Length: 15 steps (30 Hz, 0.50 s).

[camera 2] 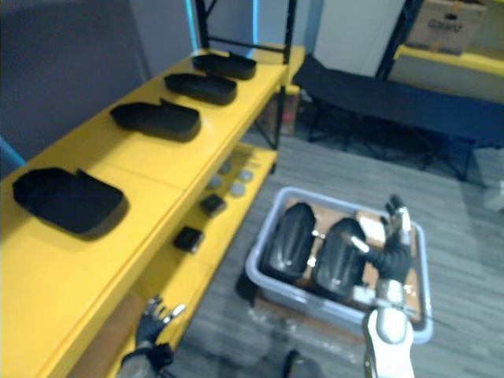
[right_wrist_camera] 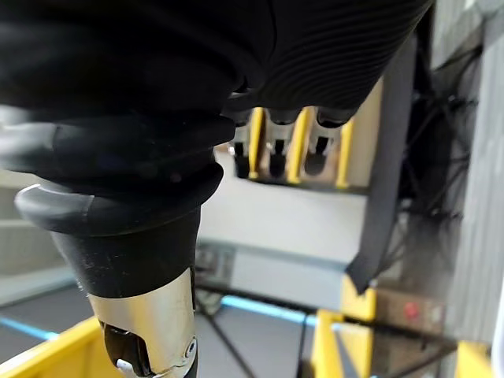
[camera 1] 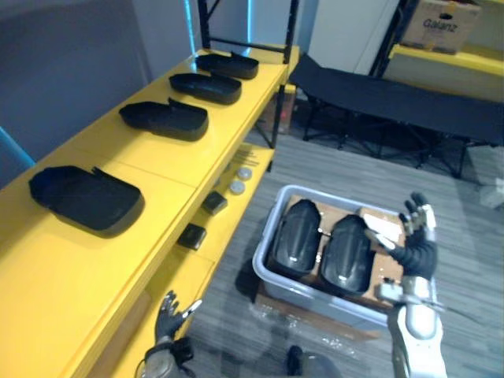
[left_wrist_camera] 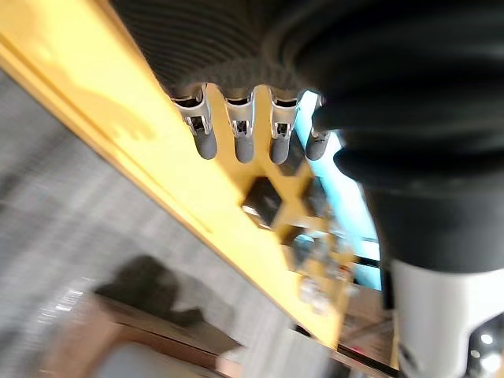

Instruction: Walk over and take plastic housings, then place them on the shelf

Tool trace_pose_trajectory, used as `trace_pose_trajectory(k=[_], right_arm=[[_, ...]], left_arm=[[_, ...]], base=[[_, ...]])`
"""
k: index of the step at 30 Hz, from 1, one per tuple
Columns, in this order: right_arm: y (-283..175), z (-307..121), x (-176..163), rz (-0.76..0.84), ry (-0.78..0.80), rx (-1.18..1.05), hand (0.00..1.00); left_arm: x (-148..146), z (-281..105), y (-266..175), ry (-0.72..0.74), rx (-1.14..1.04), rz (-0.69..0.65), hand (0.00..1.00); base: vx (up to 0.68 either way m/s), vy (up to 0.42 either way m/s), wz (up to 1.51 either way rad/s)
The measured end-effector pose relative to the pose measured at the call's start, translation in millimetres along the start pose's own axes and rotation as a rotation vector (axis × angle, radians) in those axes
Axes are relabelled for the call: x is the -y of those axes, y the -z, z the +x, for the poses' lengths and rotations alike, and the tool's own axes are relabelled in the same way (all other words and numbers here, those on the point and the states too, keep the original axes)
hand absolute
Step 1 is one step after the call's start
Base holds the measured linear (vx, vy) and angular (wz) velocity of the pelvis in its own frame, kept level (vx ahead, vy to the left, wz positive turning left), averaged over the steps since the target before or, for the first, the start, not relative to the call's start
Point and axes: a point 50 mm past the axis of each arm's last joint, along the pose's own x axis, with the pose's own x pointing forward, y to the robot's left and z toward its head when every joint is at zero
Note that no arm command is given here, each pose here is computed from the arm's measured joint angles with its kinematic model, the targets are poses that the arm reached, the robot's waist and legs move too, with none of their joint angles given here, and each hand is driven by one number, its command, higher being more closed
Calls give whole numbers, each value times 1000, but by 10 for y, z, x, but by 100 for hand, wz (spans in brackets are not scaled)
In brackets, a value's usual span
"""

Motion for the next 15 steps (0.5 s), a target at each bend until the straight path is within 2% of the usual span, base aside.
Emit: trace_pose_trajectory(k=[9, 15], right_arm=[[219, -100, 195, -81, 31, -133, 0], [216, -130, 383, -78, 215, -122, 0]], left_arm=[[119, 13, 45, 39, -8, 13, 0], [238, 39, 25, 78, 3, 17, 0]], base=[[-38, -70, -21], [-38, -101, 1]])
